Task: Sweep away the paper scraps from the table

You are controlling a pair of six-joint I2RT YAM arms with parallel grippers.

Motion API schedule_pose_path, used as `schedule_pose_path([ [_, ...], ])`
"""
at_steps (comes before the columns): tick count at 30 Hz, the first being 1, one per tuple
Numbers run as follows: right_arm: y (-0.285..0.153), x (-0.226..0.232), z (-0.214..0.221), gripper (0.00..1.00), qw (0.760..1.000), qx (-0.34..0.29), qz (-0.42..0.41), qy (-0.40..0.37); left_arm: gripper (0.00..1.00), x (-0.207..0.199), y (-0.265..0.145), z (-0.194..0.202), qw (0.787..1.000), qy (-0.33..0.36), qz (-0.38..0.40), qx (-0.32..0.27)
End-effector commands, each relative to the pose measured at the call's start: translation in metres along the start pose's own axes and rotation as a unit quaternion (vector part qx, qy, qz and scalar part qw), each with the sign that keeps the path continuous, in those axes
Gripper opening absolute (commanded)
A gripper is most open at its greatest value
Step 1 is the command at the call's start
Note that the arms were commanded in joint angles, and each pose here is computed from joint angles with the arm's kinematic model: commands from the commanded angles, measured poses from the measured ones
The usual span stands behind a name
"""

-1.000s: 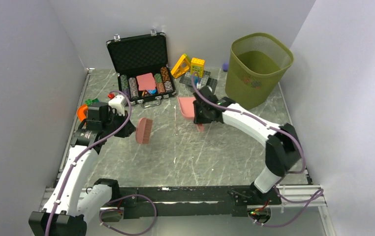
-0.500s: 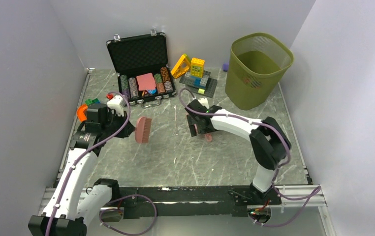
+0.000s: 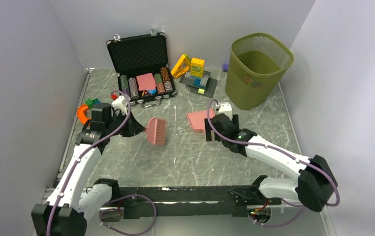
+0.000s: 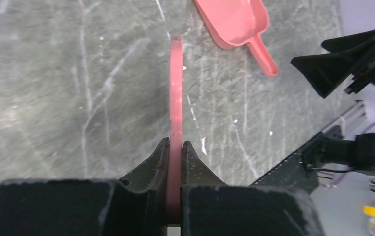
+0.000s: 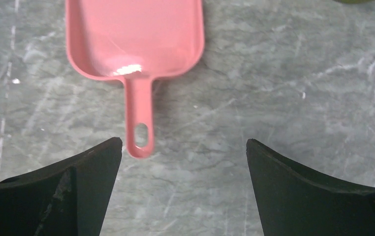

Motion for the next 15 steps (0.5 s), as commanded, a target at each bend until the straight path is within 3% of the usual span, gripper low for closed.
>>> schedule_pose_path([
  [1,-0.013,-0.01,-0.019,1.0,0.995,-0.09,-0.007,0.049,0.0,-0.022,0.019,-0.025,0.992,-0.059,0.104,-0.037],
  [10,-0.023,-0.016,-0.019,1.0,0.993,-0.098,-0.011,0.061,0.0,-0.021,0.063,-0.063,0.972,-0.152,0.167,-0.072],
  [11,-0.024,-0.016,-0.019,1.0,0.993,-0.1,-0.013,0.062,0.04,-0.022,0.066,-0.067,0.969,-0.159,0.174,-0.076],
  [13,-0.026,-0.017,-0.021,1.0,0.992,-0.105,-0.019,0.063,0.39,-0.023,0.071,-0.073,0.966,-0.163,0.184,-0.08],
  [14,-0.027,-0.016,-0.021,1.0,0.992,-0.107,-0.023,0.062,0.82,-0.02,0.073,-0.074,0.967,-0.163,0.177,-0.079],
  [15,-0.028,-0.016,-0.022,1.0,0.992,-0.109,-0.025,0.064,0.97,-0.016,0.074,-0.074,0.971,-0.166,0.157,-0.077],
])
Point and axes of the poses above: each gripper's point midway between its finger pads, its own y axis out along the fingers, its own x axis along the line the jaws close on, z = x × y, the point moved 4 cm from there along -y, back along the fingers, and after that the axes turned 8 degrees about y, right-handed, at the moved point
